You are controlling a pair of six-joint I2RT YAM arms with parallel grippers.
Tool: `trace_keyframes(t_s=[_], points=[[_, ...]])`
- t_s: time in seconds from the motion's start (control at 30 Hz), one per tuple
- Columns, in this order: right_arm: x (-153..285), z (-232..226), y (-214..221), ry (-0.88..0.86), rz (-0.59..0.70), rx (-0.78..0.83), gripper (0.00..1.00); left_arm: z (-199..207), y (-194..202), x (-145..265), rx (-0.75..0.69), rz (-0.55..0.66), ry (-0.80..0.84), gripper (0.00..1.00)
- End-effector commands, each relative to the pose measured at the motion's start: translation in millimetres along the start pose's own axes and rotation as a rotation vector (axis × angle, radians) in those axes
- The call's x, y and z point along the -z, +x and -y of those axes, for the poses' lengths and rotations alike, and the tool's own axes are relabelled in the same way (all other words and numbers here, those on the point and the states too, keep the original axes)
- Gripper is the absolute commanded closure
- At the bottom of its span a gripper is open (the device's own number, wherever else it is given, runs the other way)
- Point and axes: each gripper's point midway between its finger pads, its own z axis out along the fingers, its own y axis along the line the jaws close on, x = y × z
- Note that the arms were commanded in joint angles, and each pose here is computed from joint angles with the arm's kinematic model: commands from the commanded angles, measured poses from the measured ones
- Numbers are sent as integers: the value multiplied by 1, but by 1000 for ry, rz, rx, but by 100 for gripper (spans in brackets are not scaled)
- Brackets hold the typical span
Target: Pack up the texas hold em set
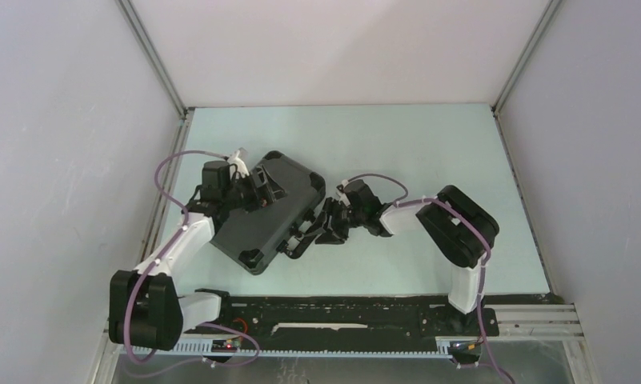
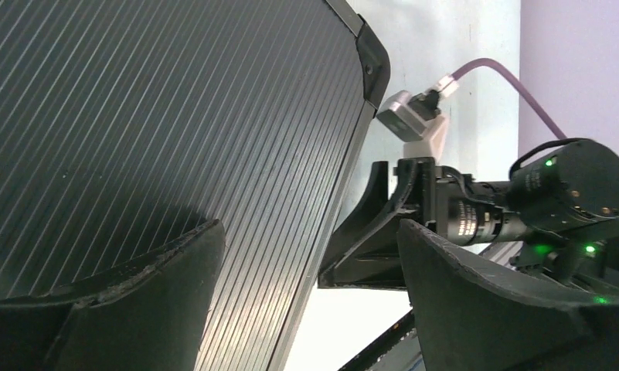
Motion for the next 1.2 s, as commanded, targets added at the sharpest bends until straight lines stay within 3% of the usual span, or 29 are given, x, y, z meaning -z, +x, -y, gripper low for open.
trace_keyframes(t_s=[0.0, 0.5, 0.63, 0.7, 0.73, 1.17], points=[[-9, -21, 2, -102, -7, -15, 41, -64, 77, 7, 159, -211, -259, 9], [-19, -35, 7, -167, -14, -27, 50, -59, 73, 0, 207, -213, -182, 8], [-20, -38, -1, -176, 28, -31, 60, -61, 73, 0, 215, -214, -185, 8], [-20, -36, -6, -172, 41, -47, 79, -61, 73, 0, 216, -214, -186, 8], [-19, -36, -7, -174, 44, -45, 84, -61, 73, 0, 216, -213, -186, 8], [-16, -79, -18, -285, 47, 10, 90, -64, 72, 1, 209, -202, -203, 7]])
